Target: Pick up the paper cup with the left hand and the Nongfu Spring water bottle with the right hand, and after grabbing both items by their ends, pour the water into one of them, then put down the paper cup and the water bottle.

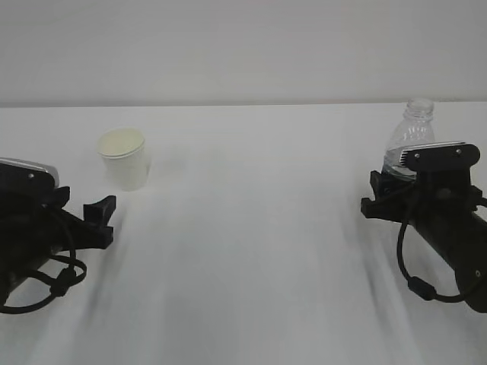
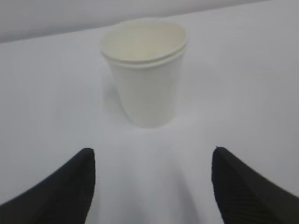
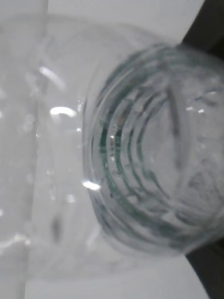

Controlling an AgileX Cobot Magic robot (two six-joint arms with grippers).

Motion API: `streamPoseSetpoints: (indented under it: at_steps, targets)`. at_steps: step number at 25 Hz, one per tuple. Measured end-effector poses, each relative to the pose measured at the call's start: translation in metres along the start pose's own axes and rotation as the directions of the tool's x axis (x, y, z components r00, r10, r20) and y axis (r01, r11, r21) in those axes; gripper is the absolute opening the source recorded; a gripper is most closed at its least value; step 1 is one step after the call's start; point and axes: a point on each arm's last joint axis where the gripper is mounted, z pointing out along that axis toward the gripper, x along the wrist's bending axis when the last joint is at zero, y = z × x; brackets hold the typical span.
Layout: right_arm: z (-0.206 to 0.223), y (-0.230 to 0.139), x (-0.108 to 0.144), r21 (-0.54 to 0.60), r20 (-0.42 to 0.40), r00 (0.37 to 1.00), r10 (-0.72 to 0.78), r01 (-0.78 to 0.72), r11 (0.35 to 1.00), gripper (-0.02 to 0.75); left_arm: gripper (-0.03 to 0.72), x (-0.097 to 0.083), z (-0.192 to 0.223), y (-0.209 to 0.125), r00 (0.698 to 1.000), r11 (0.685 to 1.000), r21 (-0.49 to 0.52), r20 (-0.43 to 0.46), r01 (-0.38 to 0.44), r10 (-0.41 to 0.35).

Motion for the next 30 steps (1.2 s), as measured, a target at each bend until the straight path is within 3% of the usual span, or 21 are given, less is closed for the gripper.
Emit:
streamPoseSetpoints:
  at_steps: [5,13,21,30]
  targets:
    - [-0.009,0.01,-0.001,-0.028,-0.008,1.0,-0.001,0.001,1.0,0.467,0.557,-0.003,0.008,-0.018,1.0,0.998,0.057,0.022,-0.02,0.019]
    - [-0.015,0.023,0.0,-0.07,-0.041,0.999,-0.016,0.013,0.997,0.467,0.557,-0.009,0.034,-0.007,0.999,1.0,-0.01,0.038,-0.003,0.003]
    - [-0.017,0.031,0.0,-0.091,-0.046,0.999,-0.021,0.017,0.996,0.467,0.572,0.002,0.052,-0.007,0.995,0.995,-0.032,0.038,0.097,-0.096]
    - [-0.017,0.031,0.0,-0.09,-0.047,0.998,-0.028,0.023,0.996,0.467,0.588,0.007,0.073,-0.002,0.992,0.995,-0.041,0.086,0.091,-0.087]
